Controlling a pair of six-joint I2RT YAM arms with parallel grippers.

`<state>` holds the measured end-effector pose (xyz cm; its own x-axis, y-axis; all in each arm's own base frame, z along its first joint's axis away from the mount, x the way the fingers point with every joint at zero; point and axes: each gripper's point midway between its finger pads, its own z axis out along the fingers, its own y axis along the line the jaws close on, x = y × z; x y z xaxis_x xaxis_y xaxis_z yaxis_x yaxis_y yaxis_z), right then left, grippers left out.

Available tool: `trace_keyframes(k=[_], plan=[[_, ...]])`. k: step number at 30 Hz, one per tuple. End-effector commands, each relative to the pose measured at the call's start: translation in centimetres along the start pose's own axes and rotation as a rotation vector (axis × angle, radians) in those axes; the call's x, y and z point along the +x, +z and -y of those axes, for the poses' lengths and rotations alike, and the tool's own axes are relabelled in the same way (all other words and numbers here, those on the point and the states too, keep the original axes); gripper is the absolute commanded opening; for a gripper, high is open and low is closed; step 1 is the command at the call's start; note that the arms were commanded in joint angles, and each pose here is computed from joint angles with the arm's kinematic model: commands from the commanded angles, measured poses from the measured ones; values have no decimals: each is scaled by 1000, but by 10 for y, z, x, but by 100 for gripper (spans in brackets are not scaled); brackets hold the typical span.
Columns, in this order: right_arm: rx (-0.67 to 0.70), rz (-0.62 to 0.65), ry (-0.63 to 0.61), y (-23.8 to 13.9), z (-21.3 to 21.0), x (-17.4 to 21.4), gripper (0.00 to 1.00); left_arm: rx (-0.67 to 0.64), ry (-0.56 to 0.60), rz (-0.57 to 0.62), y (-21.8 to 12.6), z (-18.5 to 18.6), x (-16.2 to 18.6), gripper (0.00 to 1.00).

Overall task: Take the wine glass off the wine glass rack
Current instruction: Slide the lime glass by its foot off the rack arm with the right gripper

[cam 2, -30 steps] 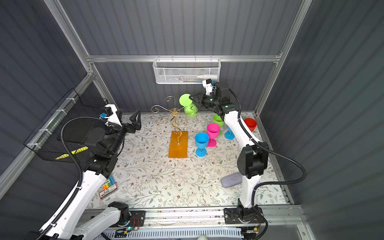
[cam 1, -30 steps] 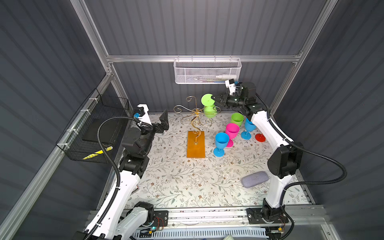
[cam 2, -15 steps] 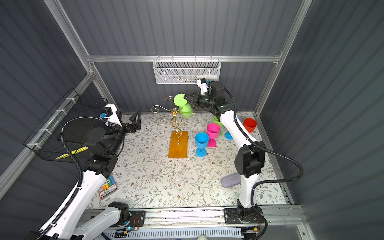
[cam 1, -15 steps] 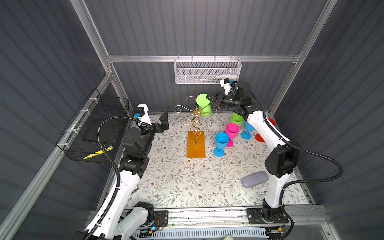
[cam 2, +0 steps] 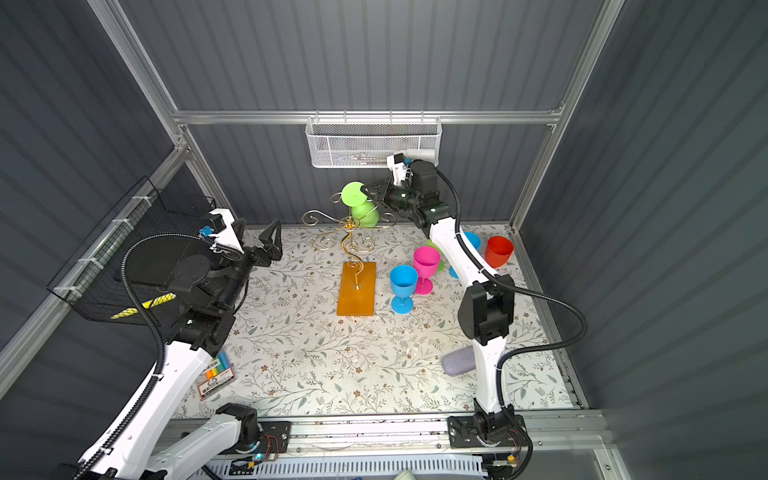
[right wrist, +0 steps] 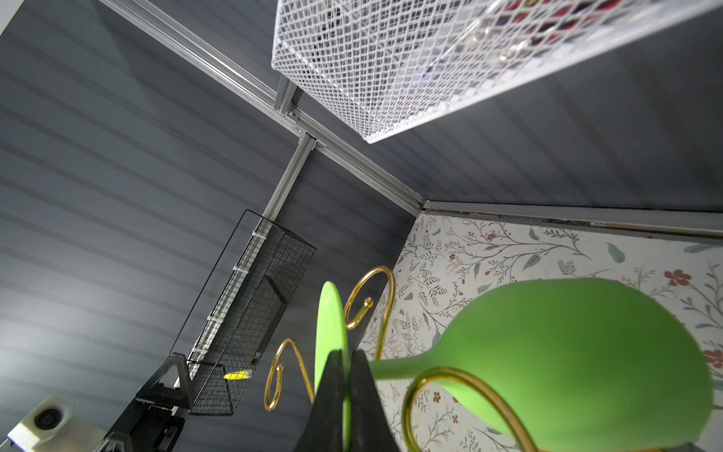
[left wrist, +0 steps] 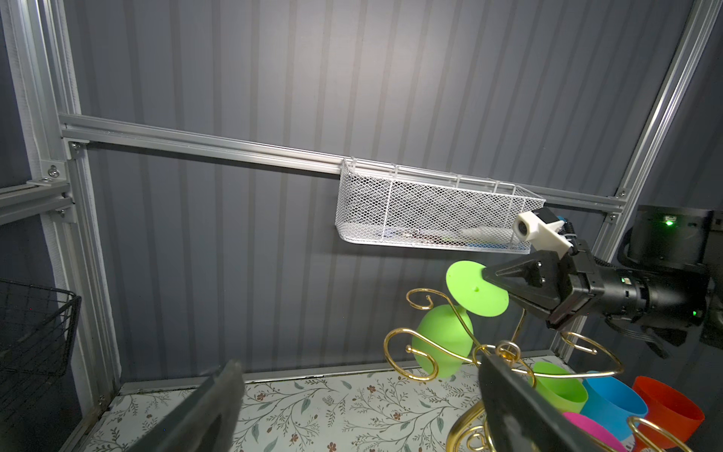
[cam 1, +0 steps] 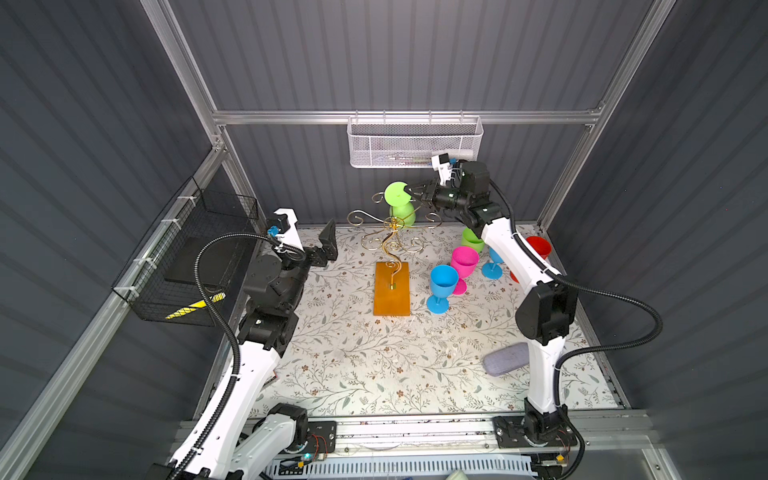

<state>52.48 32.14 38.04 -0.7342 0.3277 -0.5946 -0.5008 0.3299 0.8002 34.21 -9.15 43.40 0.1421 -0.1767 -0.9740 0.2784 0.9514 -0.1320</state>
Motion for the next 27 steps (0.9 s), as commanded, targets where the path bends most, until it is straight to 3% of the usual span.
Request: trace_keyframes(k=[1, 27], plan=[[-48, 78, -50, -1, -18, -22, 0, 12, 5, 26, -6, 3, -11, 95], [0, 220, -44, -53, 2, -57, 0, 14, 8, 32, -5, 4, -15, 95]])
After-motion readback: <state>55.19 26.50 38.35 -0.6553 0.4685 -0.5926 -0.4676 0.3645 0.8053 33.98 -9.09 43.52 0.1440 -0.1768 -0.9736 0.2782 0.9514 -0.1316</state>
